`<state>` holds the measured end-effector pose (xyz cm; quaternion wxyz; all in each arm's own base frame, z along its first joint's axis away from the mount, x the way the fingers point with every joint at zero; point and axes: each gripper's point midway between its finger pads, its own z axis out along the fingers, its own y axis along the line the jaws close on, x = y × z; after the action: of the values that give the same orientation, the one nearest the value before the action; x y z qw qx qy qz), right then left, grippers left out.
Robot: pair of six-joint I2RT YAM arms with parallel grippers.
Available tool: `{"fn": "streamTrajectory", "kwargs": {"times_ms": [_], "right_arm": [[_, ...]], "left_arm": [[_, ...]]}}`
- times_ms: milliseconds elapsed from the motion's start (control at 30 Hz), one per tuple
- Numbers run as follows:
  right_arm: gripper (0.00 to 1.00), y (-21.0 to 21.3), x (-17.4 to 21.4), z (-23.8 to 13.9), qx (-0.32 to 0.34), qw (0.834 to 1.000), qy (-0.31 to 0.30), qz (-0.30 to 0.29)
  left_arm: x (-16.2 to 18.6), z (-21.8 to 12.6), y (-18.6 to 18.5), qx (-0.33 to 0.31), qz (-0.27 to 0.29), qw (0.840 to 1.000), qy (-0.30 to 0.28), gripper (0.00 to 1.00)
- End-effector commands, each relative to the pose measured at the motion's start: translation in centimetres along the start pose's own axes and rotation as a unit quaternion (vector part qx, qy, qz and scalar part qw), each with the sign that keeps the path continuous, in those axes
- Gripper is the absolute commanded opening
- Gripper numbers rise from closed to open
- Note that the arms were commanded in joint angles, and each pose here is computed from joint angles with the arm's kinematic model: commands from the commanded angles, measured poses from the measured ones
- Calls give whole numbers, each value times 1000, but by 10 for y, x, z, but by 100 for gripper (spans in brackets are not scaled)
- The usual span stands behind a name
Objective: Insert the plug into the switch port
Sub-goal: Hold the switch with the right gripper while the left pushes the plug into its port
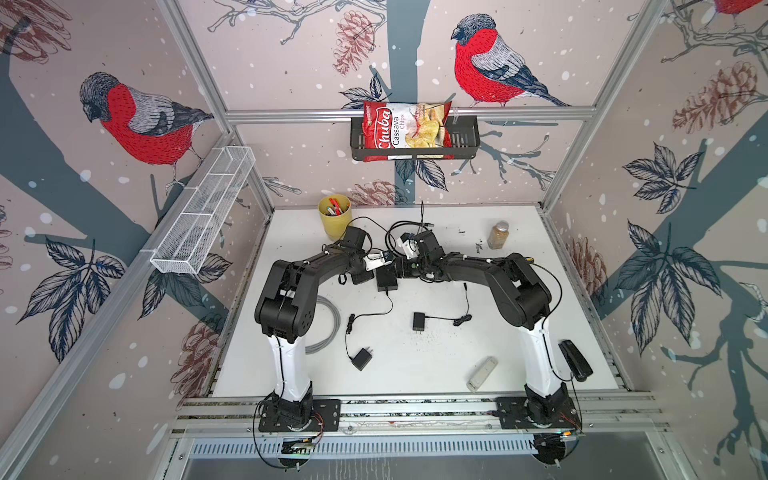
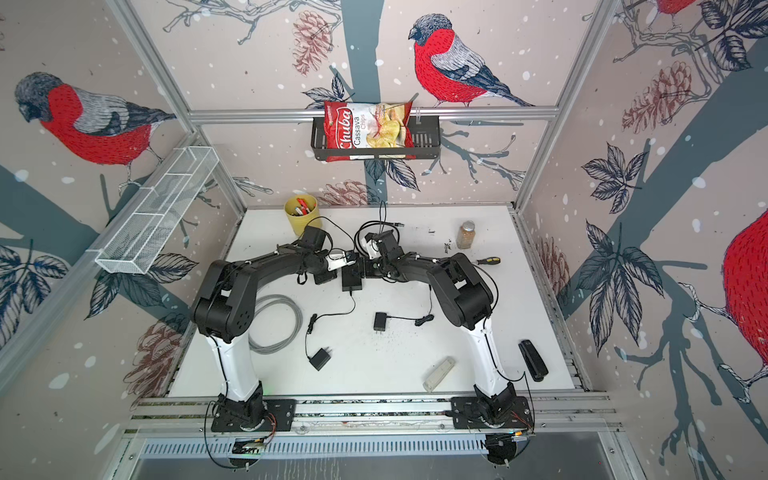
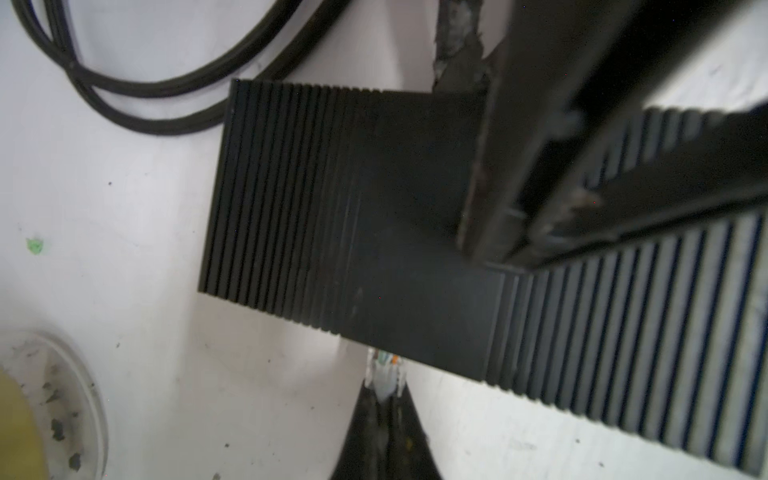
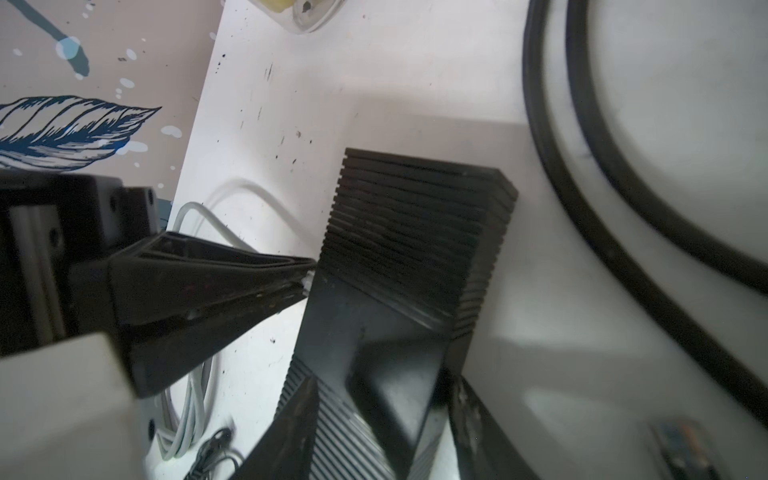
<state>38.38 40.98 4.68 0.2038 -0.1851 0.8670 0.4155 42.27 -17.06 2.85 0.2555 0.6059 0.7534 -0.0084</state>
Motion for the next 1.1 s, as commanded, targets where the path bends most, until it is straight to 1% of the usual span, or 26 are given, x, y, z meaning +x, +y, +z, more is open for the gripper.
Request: {"fn": "streamTrajectory", "kwargs": {"times_ms": [0,100,167,267,300,467,567,700,800,933,1067], "right_arm": [[53,41,-21,-7,-95,994,-37,-28],[52,23,-24,-7,-70,997,-39,-5],[46,17,-26,-5,-51,998,-35,-1],[38,12,-22,2,-33,999,-21,-3],[37,11,-22,3,-29,999,-20,-5],[37,-3,-14,16,-1,1000,-1,4],[41,-9,-10,19,3,1000,3,11],[42,-13,-12,25,6,1000,2,18],[37,-16,-12,32,16,1000,12,17],[32,-10,-1,39,22,999,33,-1],[30,-3,14,41,9,999,51,1]], "left_arm": [[-26,-1,5,-12,39,997,-66,0],[-14,4,5,-4,42,998,-50,0],[-9,4,5,-1,46,998,-42,0],[-10,2,8,-4,44,998,-48,0],[-11,2,9,-4,44,998,-50,0],[-13,3,11,-4,43,998,-52,0],[-15,1,10,-6,41,997,-61,0],[-15,1,9,-2,43,997,-61,0],[-17,1,9,0,44,997,-64,0],[-21,2,10,2,46,997,-65,0],[-24,4,14,-3,39,998,-59,0]]}}
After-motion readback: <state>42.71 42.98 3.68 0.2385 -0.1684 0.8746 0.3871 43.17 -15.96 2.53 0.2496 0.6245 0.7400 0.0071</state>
